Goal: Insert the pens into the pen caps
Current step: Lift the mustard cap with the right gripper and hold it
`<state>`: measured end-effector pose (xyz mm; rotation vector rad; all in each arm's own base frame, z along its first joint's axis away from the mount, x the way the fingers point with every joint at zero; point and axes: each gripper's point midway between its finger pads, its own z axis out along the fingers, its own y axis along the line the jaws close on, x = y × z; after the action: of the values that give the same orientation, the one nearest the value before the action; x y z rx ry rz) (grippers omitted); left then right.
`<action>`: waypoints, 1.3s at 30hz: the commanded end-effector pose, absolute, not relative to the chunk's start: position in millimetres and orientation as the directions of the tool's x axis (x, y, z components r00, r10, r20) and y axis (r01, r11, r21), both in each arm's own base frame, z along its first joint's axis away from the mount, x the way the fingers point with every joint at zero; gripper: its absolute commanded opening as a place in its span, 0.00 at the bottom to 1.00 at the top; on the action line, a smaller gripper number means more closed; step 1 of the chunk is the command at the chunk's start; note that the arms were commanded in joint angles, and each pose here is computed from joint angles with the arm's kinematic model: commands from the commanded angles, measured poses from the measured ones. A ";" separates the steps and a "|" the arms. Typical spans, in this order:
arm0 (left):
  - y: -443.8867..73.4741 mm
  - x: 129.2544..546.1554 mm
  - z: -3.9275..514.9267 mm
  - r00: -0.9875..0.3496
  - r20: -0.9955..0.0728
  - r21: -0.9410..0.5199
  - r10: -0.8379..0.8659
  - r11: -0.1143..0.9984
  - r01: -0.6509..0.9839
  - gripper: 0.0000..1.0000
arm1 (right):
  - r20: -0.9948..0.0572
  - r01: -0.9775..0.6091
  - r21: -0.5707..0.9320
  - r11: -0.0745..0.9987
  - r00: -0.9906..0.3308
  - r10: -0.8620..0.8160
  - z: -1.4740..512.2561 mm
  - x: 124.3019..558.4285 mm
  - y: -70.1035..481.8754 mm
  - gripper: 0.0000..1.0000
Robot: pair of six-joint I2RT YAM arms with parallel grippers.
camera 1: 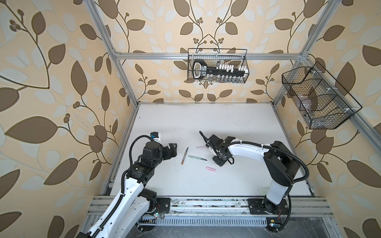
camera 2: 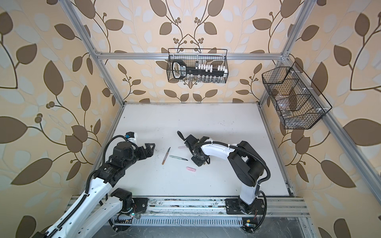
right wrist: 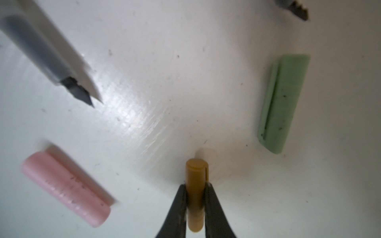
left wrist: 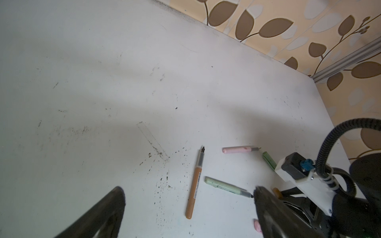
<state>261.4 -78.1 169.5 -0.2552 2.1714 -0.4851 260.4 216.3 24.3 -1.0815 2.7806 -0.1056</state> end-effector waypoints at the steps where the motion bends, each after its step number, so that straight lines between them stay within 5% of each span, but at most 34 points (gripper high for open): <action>1: -85.0 265.3 187.8 -0.582 -0.740 -0.439 -0.336 0.898 0.041 0.99 | -0.153 -0.645 -0.018 0.764 -0.754 -0.639 33.5 257.3 223.4 0.18; 14: -88.6 266.6 182.5 -0.606 -0.726 -0.440 -0.325 0.897 0.046 0.99 | -0.069 -0.634 -0.081 0.769 -0.766 -0.638 19.7 257.2 211.6 0.27; 30: -86.1 266.2 182.6 -0.603 -0.727 -0.435 -0.329 0.900 0.033 0.99 | -0.204 -0.568 0.061 0.821 -0.812 -0.547 57.2 276.6 212.9 0.33; 39: -86.3 266.6 181.3 -0.607 -0.724 -0.434 -0.327 0.900 0.032 0.99 | -0.166 -0.615 0.022 0.789 -0.780 -0.603 44.0 271.9 214.4 0.32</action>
<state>262.2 -83.6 160.7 -0.2413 2.2151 -0.5026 273.8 205.3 45.5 -0.8739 2.8485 0.1384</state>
